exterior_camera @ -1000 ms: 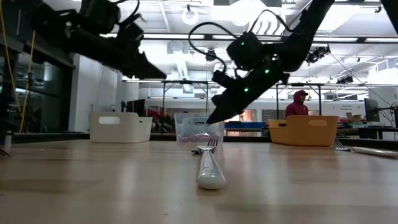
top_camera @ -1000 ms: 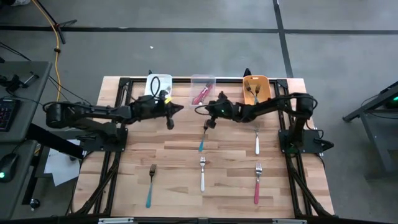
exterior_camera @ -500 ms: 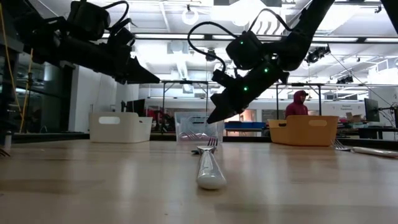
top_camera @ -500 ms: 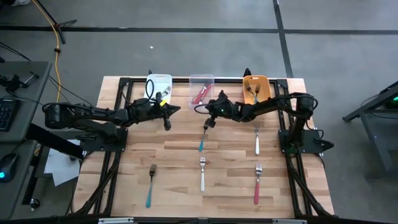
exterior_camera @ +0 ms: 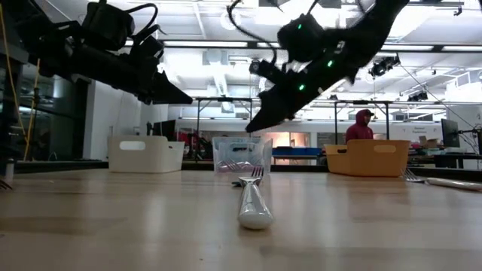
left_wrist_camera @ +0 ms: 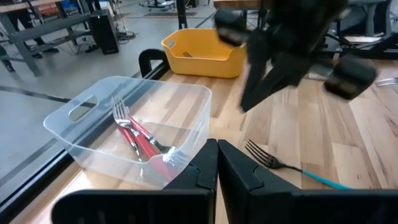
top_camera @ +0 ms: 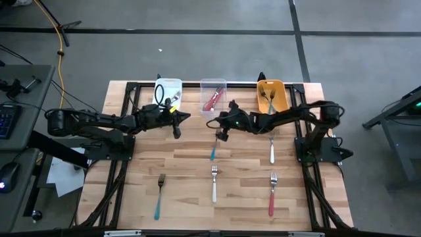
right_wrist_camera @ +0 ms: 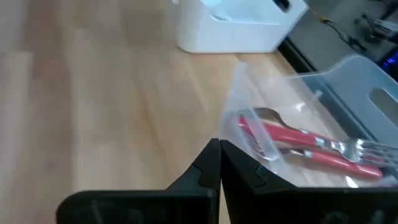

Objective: Sort silverware by color (type)
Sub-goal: Put the top white fork into the white bin

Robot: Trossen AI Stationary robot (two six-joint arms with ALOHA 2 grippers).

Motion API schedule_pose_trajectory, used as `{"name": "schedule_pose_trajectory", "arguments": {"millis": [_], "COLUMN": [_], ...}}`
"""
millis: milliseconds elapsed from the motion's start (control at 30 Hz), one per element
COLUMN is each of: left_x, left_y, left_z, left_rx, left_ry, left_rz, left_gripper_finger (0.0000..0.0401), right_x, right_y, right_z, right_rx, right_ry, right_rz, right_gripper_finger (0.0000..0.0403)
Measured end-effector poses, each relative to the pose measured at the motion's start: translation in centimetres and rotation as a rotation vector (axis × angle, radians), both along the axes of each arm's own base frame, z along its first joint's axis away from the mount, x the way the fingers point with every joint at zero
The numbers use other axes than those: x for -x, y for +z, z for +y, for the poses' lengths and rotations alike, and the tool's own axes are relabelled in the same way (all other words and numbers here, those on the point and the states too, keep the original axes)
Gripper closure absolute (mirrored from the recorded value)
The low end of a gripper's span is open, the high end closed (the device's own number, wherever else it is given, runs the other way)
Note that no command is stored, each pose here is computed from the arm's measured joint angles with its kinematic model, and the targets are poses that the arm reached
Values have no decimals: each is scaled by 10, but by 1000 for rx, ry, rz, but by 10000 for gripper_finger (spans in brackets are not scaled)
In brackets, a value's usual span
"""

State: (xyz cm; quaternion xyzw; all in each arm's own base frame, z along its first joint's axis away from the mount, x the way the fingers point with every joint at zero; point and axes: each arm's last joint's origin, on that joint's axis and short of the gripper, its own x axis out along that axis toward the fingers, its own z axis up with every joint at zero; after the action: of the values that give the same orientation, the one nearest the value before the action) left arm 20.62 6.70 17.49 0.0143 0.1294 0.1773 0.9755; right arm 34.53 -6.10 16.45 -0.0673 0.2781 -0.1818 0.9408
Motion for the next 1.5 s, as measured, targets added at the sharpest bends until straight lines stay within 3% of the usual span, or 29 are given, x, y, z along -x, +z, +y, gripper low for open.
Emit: {"name": "schedule_pose_trajectory", "arguments": {"millis": [233,500,633,967,1333,1500], "left_x": [-1,-1,-2,-1,-1,-1], "left_y": [-2,-2,-2,-3,-4,-4], "left_z": [-4,-7,-7,-7,-7,-7], "left_rx": [7,-2,-2,13,19,26], "left_ry": [-20,-36,-39,-36,-35,-33], "left_rz": [27,30,29,29,38,35], "left_gripper_finger": [398,398,398,398,398,398], "right_x": [27,80,103,140,185,192], "right_y": [23,28,23,18,-30,-44], "right_z": [44,84,96,116,106,96], "right_rx": [-22,-99,-128,-189,-405,-488], "right_ry": [28,-254,-412,-799,-912,-930], "right_rz": [180,397,487,498,386,309], "right_gripper_finger": [403,402,381,288,281,281]}}
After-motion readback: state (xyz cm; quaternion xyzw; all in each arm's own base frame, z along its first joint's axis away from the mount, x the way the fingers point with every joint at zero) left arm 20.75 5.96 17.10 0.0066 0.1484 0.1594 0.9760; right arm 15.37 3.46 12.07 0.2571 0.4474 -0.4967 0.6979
